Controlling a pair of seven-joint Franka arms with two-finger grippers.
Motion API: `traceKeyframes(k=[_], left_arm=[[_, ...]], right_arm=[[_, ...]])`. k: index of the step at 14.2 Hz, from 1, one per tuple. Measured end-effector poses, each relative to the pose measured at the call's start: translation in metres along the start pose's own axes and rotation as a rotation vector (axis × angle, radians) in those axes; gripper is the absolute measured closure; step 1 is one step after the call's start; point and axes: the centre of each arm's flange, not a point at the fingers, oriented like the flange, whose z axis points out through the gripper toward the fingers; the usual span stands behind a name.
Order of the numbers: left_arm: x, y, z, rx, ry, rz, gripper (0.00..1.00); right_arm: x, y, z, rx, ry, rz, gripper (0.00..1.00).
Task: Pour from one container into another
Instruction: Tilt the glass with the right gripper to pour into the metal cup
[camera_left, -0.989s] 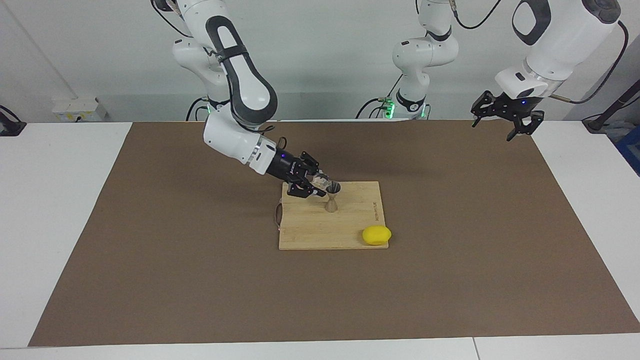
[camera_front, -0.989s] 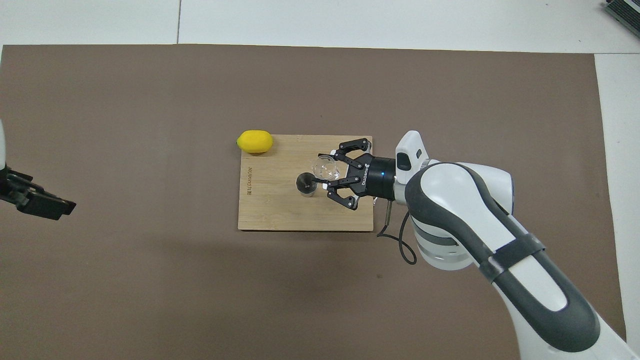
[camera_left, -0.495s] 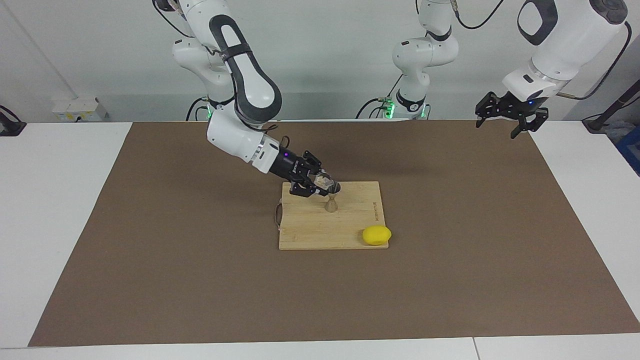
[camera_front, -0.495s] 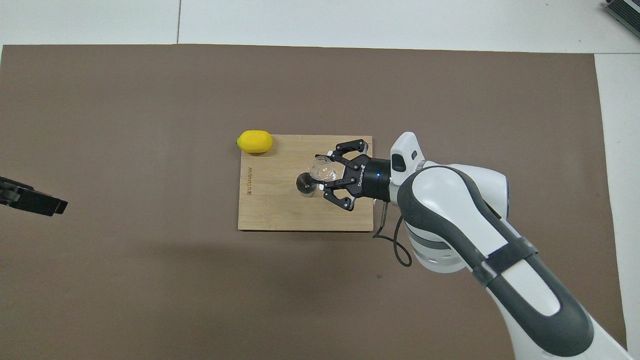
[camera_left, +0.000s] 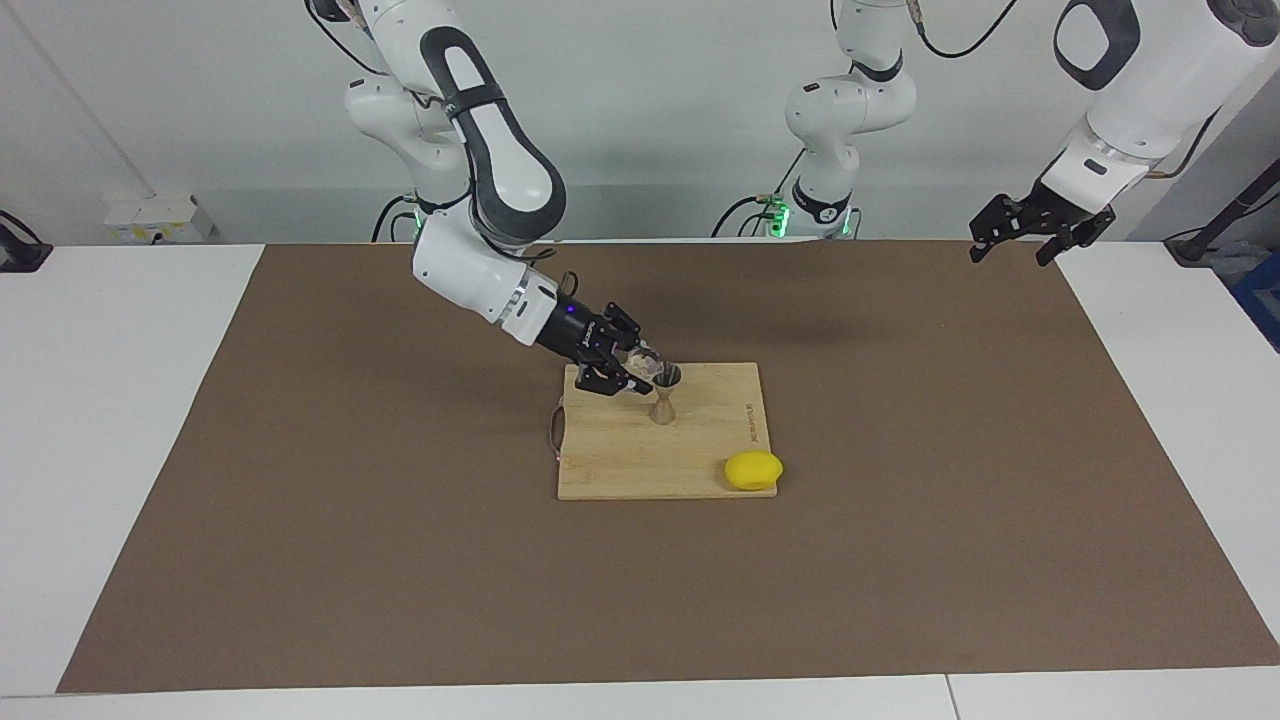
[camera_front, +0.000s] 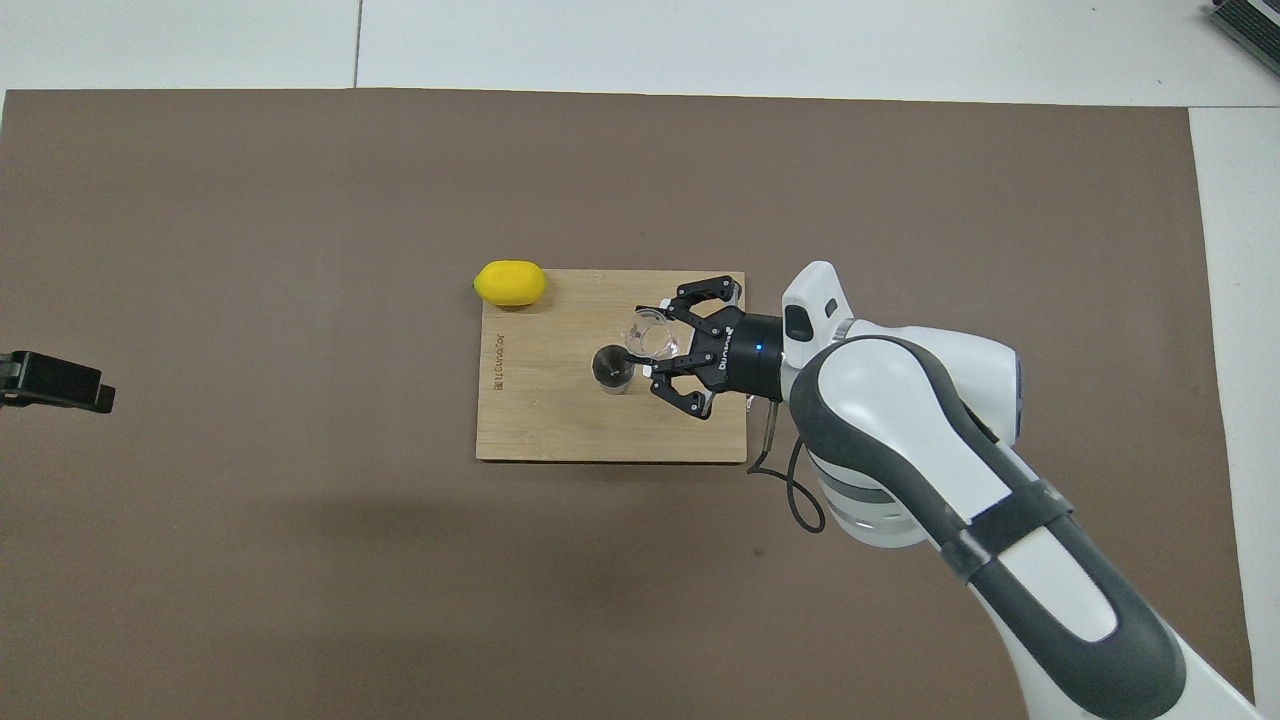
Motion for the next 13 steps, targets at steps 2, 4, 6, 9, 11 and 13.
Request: traceKeyframes(k=[2, 4, 6, 9, 11, 13], left_arm=[[0.001, 0.003, -0.001, 0.002, 0.007, -0.005, 0.0], [0.004, 0.002, -0.003, 0.006, 0.034, -0.011, 0.0], [0.005, 0.002, -0.004, 0.008, 0.048, -0.014, 0.0], [0.007, 0.008, -0.005, 0.009, 0.058, -0.01, 0.0], [0.009, 0.013, -0.006, 0.01, 0.066, -0.026, 0.0], [0.01, 0.016, -0.006, 0.007, 0.069, -0.03, 0.0]], right_arm=[[0.003, -0.003, 0.003, 0.002, -0.009, 0.003, 0.51], [0.004, -0.005, 0.004, -0.001, -0.017, -0.002, 0.51], [0.005, -0.005, 0.005, 0.004, -0.027, 0.0, 0.51], [0.01, -0.008, 0.006, 0.013, -0.042, -0.008, 0.51], [0.012, -0.008, 0.004, 0.015, -0.055, -0.008, 0.51], [0.014, -0.009, 0.003, 0.017, -0.067, -0.015, 0.51]])
